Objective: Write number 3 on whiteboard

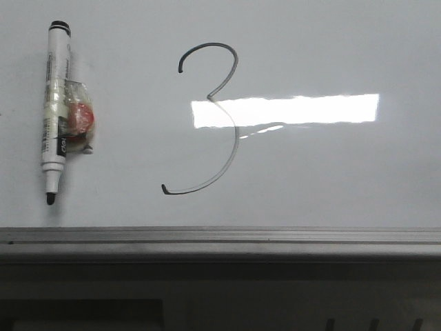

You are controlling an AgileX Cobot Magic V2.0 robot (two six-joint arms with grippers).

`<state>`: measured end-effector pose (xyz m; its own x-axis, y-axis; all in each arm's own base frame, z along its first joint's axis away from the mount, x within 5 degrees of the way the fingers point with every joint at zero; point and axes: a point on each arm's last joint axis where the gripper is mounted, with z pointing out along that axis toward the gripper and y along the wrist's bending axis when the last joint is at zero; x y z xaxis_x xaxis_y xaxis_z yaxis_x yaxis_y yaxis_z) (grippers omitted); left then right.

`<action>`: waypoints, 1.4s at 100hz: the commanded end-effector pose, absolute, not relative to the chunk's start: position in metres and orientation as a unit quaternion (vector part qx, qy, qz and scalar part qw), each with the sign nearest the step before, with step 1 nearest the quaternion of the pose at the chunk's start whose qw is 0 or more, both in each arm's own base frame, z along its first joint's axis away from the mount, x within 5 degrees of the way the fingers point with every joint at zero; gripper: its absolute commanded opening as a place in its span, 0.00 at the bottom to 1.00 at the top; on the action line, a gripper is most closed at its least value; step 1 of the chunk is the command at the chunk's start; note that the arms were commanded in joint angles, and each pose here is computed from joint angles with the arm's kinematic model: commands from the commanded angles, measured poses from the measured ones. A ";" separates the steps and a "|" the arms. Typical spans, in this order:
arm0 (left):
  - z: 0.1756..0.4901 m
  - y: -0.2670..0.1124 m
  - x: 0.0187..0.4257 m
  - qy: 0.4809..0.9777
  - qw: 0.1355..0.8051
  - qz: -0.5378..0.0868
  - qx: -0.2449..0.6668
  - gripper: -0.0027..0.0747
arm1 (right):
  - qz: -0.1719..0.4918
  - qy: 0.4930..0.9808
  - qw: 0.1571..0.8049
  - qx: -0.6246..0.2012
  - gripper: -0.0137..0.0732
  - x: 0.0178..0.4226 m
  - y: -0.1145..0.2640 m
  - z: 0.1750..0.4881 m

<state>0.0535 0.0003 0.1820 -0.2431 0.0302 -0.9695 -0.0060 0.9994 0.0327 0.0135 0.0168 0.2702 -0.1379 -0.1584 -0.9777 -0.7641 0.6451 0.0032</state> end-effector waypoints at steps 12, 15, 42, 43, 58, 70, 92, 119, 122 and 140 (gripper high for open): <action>0.177 0.000 0.054 0.773 0.634 0.010 0.003 0.01 | 0.284 0.668 0.615 -0.307 0.10 0.014 0.017 0.288; 0.177 0.000 0.054 0.773 0.634 0.010 0.003 0.01 | 0.288 0.663 0.620 -0.304 0.10 0.014 0.017 0.290; 0.177 0.000 0.054 0.773 0.634 0.010 0.003 0.01 | 0.272 0.600 0.708 -0.253 0.10 0.019 0.017 0.302; 0.177 0.000 0.054 0.773 0.634 0.010 0.003 0.01 | 0.270 0.596 0.714 -0.247 0.10 0.019 0.017 0.303; 0.177 0.000 0.054 0.773 0.634 0.010 0.003 0.01 | 0.214 0.572 0.771 -0.180 0.10 0.025 0.016 0.301; 0.177 0.000 0.054 0.773 0.634 0.010 0.003 0.01 | 0.144 0.583 0.789 -0.127 0.10 0.031 0.013 0.292; 0.177 0.000 0.054 0.773 0.634 0.010 0.003 0.01 | 0.023 0.624 0.780 -0.038 0.10 0.042 0.004 0.269; 0.177 0.000 0.054 0.773 0.634 0.010 0.003 0.01 | -0.002 0.670 0.742 -0.019 0.10 0.055 0.001 0.220; 0.177 0.000 0.054 0.773 0.634 0.010 0.003 0.01 | -0.002 0.675 0.737 -0.020 0.10 0.055 0.001 0.213; 0.177 0.000 0.054 0.773 0.634 0.009 0.003 0.01 | -0.003 0.749 0.662 -0.020 0.10 0.055 0.001 0.185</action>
<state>0.0535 0.0003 0.1820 -0.2431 0.0279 -0.9696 -0.0066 0.9995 0.0304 0.0556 0.0016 0.1926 -0.1045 -0.0228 -0.9943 -0.0322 0.9993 -0.0195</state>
